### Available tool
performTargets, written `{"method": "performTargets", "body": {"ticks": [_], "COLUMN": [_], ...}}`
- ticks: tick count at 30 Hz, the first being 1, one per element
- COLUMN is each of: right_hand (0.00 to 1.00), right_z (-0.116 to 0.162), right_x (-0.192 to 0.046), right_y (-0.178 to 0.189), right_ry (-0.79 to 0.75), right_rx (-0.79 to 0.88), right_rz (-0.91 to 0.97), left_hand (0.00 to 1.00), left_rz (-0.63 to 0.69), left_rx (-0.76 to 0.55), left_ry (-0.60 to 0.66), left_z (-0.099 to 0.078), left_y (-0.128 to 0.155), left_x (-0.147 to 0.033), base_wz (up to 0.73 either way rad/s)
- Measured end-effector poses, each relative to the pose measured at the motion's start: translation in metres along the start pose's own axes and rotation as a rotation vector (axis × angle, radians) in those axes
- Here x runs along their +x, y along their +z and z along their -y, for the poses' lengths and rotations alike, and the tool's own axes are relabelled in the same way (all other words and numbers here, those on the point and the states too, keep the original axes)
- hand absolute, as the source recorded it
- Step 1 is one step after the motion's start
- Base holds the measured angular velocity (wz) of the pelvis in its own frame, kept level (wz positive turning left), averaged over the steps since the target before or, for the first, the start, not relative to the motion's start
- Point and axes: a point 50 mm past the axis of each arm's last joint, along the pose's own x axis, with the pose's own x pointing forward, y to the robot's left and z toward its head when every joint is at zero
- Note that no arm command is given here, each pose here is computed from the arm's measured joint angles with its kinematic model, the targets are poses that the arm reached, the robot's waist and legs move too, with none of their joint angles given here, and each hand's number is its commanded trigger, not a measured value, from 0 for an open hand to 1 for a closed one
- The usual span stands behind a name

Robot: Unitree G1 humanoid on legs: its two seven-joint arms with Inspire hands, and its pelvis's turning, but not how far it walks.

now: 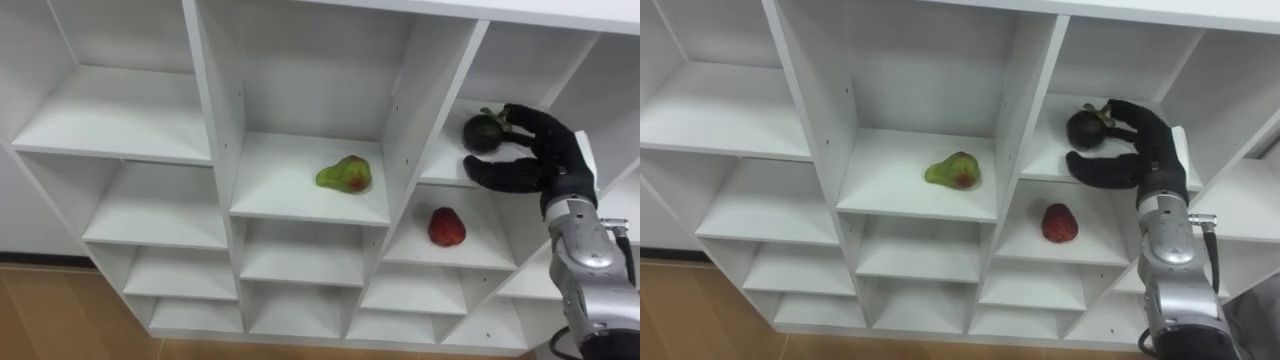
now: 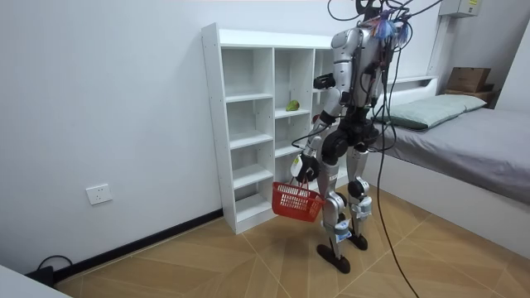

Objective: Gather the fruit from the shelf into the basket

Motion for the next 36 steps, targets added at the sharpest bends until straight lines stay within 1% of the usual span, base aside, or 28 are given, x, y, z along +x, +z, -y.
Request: {"method": "performTargets", "body": {"ticks": [32, 36], "right_hand": [0.0, 0.0], "right_z": [-0.0007, -0.0042], "right_x": [0.0003, 0.0018], "right_y": [0.0005, 0.0042], "right_ry": [0.004, 0.018], "right_rx": [-0.005, -0.044], "right_rz": [0.001, 0.009], "left_hand": [1.0, 1.0], "left_rz": [-0.003, 0.001], "left_rx": [0.004, 0.005], "left_ry": [-0.022, -0.021], "left_z": [0.0012, 0.0004], "left_y": [-0.0003, 0.0013], "left_x": [0.0, 0.0002], "base_wz": [0.0, 0.0]}}
